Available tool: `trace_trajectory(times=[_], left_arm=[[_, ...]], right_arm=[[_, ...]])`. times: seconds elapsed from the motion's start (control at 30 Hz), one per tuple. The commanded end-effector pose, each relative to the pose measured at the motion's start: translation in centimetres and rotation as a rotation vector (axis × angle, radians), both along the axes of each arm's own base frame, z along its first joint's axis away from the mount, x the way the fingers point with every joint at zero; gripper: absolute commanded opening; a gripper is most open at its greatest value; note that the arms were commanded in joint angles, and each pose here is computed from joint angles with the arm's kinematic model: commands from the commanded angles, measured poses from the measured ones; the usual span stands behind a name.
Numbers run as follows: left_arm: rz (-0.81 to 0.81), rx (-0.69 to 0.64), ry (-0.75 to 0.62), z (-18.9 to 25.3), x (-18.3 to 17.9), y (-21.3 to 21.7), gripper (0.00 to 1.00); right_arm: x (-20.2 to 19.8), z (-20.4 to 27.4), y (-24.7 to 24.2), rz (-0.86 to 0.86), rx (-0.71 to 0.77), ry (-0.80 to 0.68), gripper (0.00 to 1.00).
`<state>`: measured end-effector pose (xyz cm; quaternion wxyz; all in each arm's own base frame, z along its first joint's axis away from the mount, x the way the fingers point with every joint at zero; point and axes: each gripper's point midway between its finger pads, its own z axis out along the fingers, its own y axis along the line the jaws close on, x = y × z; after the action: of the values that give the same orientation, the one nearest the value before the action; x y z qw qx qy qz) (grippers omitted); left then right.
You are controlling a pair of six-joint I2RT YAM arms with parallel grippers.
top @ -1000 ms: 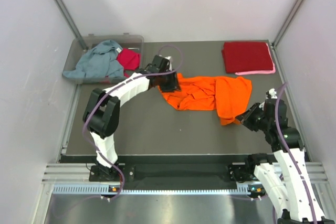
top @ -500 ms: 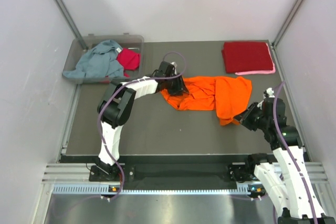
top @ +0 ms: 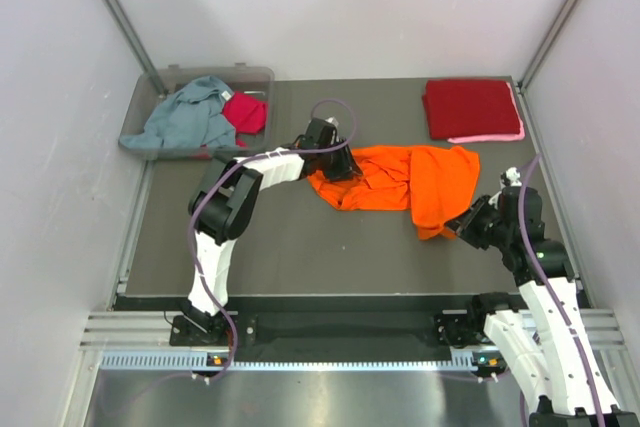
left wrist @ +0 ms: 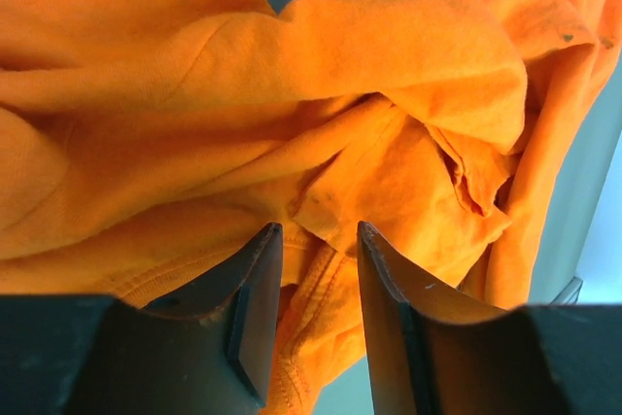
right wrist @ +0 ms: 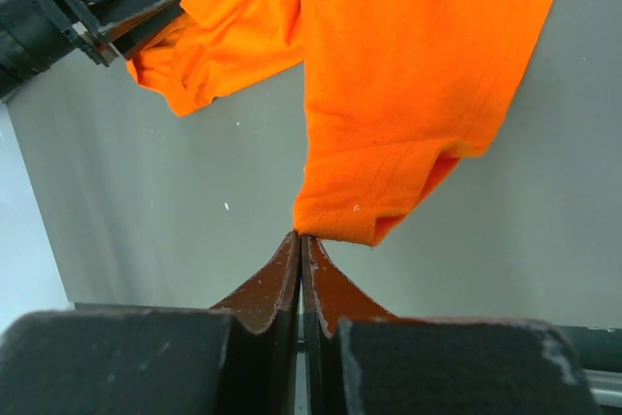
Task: Fold and stack the t-shirts
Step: Flatten the tshirt out
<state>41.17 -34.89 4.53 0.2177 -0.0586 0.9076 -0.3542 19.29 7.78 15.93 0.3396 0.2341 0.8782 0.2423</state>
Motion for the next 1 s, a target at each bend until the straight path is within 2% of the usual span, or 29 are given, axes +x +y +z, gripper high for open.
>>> trace_trajectory(times=[0.0, 0.3, 0.47, 0.5, 0.53, 0.57, 0.73, 0.87, 0.97], left_arm=[[0.021, -0.023, -0.042, 0.3, 1.4, -0.9, 0.41], [0.041, 0.008, -0.018, -1.5, 1.0, -0.8, 0.36], [0.027, 0.001, -0.023, -1.3, 1.0, -0.9, 0.21], [0.024, -0.003, -0.024, -1.0, 0.9, -1.0, 0.12], [0.019, -0.011, -0.025, -0.7, 0.9, -1.1, 0.07], [0.006, -0.024, -0.027, -0.2, 0.8, -1.4, 0.01], [-0.050, -0.041, -0.086, 4.5, 0.2, -1.4, 0.00], [-0.101, -0.031, -0.160, 10.0, -1.1, -0.5, 0.00], [-0.112, 0.029, -0.199, 12.7, -2.3, 1.5, 0.00]], right_arm=[[0.8, 1.1, 0.0, 0.000, 0.006, -0.055, 0.00], [0.9, 0.6, -0.1, -0.008, 0.003, -0.036, 0.00], [1.1, 0.7, -0.4, -0.026, -0.007, -0.036, 0.00], [1.1, 0.7, -0.4, -0.025, -0.006, -0.035, 0.00], [1.1, 0.6, -0.4, -0.029, -0.004, -0.033, 0.00], [1.2, 0.4, -0.4, -0.032, -0.004, -0.029, 0.00], [1.1, -2.3, -0.3, -0.058, 0.019, 0.046, 0.00], [1.9, -2.3, -2.4, -0.139, -0.076, 0.060, 0.00], [3.0, -0.8, -4.6, -0.247, -0.154, 0.065, 0.00]])
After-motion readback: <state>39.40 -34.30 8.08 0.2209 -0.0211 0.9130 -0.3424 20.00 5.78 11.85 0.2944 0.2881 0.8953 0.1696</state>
